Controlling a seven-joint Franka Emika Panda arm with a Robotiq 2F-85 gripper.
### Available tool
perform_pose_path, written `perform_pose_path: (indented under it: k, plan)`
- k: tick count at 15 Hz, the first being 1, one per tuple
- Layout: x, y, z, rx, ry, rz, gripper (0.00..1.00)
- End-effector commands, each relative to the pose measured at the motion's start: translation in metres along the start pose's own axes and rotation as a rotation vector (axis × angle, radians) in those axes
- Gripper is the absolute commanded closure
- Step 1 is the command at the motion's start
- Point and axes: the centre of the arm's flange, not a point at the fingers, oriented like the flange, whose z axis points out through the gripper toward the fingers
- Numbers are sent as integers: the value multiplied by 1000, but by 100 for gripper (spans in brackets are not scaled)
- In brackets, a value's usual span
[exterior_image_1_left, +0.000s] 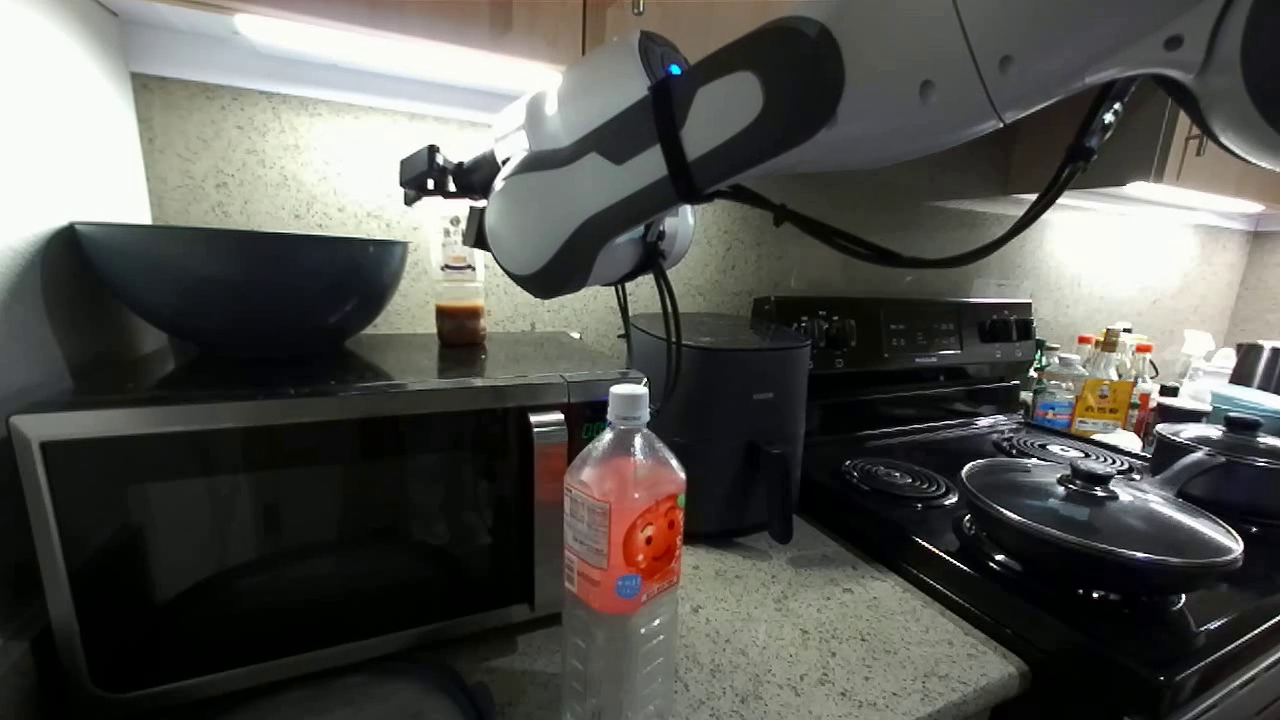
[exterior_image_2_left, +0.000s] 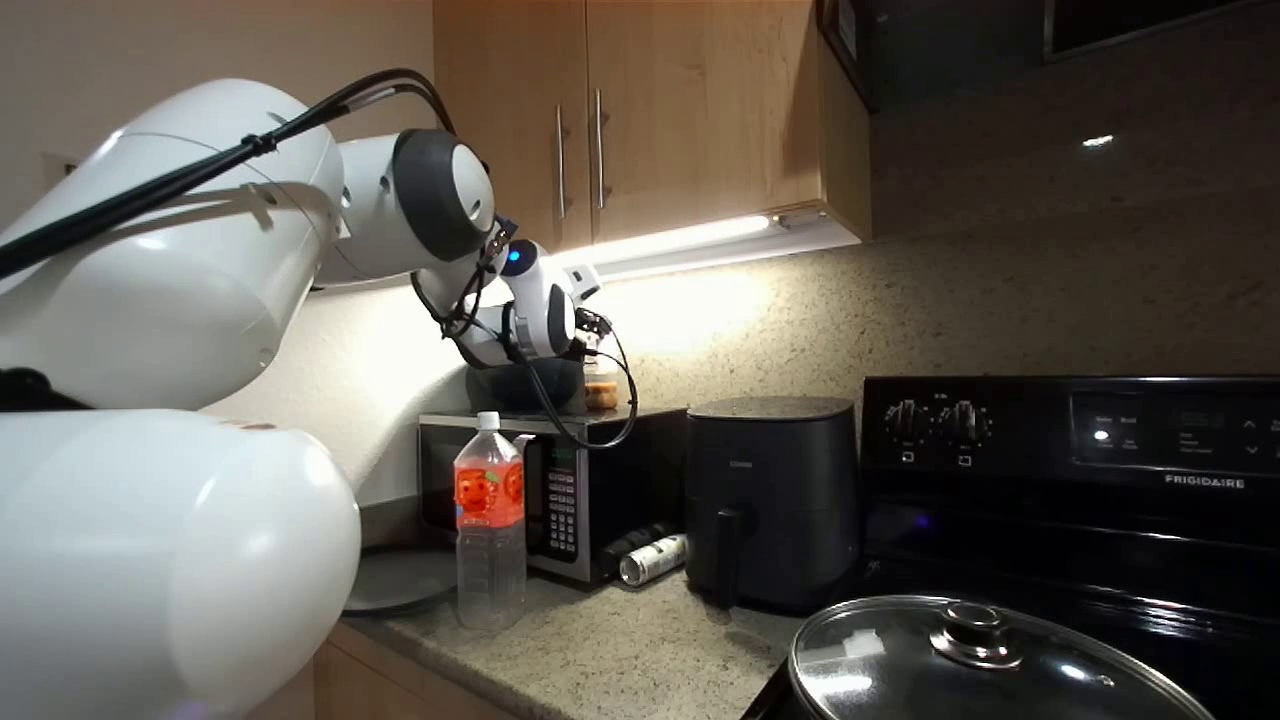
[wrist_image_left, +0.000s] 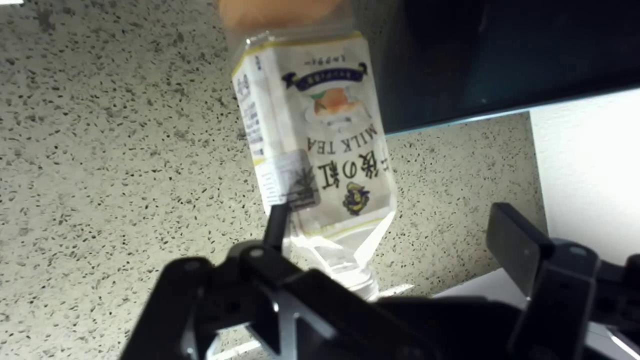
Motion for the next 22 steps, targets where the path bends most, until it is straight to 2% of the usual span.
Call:
perform_pose_path:
  k: [1, 3, 12, 13, 14, 15, 19, 22]
  plan:
    - [3, -1, 11, -6, 37, 6, 26]
    - [3, 1, 12, -10, 41, -2, 31]
    - [6, 7, 11, -25, 41, -5, 90]
    - [7, 8, 9, -40, 35, -4, 46]
    - [8, 10, 6, -47, 30, -10, 49]
    - [10, 9, 1, -52, 25, -25, 49]
    - [18, 2, -17, -66, 8, -76, 24]
    - [27, -4, -25, -69, 58, -117, 5]
